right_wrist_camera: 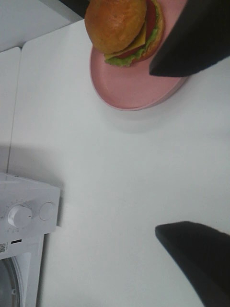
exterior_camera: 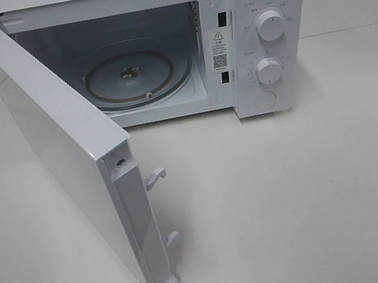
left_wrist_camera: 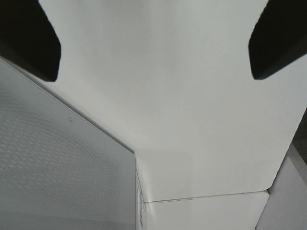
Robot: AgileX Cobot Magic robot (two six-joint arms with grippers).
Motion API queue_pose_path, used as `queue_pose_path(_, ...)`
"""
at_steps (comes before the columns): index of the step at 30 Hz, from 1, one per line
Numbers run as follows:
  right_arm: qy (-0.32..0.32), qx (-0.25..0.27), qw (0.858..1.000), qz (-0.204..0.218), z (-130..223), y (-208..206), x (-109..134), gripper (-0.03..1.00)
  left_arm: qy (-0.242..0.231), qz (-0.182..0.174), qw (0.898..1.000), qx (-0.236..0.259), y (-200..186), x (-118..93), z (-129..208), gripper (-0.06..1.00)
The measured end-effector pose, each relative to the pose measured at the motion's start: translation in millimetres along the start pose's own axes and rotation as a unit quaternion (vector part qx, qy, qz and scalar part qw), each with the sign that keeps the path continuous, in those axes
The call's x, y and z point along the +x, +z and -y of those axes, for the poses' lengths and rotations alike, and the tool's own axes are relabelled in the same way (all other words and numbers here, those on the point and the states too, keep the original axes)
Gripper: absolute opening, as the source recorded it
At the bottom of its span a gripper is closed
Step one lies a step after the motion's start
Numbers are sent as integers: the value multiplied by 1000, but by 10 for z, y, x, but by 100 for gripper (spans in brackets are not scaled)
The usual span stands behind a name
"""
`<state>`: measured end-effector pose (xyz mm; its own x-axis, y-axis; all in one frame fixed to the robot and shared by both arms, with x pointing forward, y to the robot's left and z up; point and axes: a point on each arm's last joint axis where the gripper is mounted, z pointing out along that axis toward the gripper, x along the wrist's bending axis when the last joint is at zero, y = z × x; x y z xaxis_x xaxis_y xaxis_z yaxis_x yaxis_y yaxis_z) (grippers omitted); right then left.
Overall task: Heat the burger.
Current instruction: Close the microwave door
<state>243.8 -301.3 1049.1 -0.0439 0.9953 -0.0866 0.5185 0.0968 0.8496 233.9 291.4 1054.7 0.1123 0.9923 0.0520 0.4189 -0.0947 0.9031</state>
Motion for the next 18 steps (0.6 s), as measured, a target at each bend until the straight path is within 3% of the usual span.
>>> queue_pose_path(7, 1, -30, 1000, 2, 50, -80, 2, 97, 0, 0, 1000, 0, 0, 0, 0, 99)
queue_pose_path(18, -1, -30, 1000, 3, 50, -80, 2, 95, 0, 0, 1000, 0, 0, 0, 0, 99)
